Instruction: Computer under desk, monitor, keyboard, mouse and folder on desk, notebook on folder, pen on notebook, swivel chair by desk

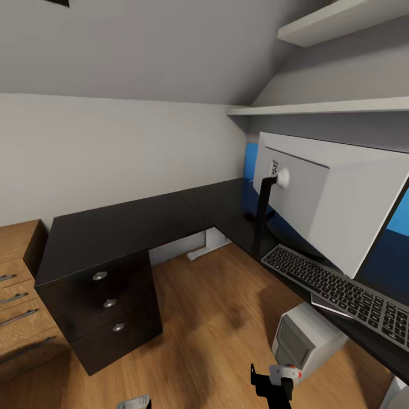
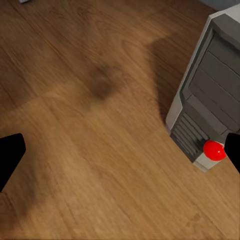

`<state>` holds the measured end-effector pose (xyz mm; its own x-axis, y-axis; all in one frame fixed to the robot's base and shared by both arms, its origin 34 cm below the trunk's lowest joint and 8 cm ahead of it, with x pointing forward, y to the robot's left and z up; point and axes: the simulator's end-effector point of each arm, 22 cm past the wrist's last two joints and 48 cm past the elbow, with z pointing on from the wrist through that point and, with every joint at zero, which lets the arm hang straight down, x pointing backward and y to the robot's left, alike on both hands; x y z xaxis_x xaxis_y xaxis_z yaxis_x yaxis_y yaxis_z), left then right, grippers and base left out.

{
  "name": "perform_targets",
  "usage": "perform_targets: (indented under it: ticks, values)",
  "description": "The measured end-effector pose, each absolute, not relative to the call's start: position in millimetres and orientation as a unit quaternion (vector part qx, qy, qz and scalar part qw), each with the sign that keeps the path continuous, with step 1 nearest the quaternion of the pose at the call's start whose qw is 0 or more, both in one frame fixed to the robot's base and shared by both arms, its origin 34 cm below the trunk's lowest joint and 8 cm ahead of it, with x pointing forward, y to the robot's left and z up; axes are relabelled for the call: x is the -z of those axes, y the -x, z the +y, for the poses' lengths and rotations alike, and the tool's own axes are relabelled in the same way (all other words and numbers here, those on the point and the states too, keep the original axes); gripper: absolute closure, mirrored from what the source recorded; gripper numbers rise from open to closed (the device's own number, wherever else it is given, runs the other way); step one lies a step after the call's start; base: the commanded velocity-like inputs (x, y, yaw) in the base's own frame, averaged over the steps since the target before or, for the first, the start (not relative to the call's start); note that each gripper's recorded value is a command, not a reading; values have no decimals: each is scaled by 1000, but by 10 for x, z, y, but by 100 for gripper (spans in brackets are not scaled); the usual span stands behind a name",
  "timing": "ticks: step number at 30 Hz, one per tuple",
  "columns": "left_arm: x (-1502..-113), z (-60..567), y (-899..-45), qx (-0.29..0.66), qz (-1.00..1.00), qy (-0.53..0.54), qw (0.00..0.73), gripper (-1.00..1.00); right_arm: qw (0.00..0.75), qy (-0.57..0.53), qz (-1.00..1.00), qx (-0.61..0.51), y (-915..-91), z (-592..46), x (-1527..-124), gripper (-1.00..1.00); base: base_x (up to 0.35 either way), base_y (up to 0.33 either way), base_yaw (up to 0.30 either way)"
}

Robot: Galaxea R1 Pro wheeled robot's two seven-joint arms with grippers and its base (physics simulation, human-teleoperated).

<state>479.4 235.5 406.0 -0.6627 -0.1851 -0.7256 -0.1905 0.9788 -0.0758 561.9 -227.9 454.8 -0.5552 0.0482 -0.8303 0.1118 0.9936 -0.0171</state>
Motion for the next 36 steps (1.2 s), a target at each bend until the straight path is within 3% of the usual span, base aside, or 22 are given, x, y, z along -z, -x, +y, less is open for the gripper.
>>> perform_targets:
  ticks: [7, 15, 24, 36]
  values:
    - [-4059, 2354, -4793, -3, 912, 103, 397, -100, 469, -46, 882, 24, -5618, -2135, -4552, -100, -42, 0, 211]
    - [-4053, 2354, -4788, -3, 912, 103, 396, -100, 467, -44, 883, 22, -5615, -2104, -4546, -100, -251, 0, 251]
    - [-4053, 2352, -4789, -3, 912, 103, 396, -100, 467, -43, 883, 23, -5614, -2116, -4545, -100, -281, -44, 48]
    - [-4054, 2354, -4788, -3, 912, 103, 396, -100, 468, -43, 882, 23, -5616, -2115, -4549, -100, -39, -49, 225]
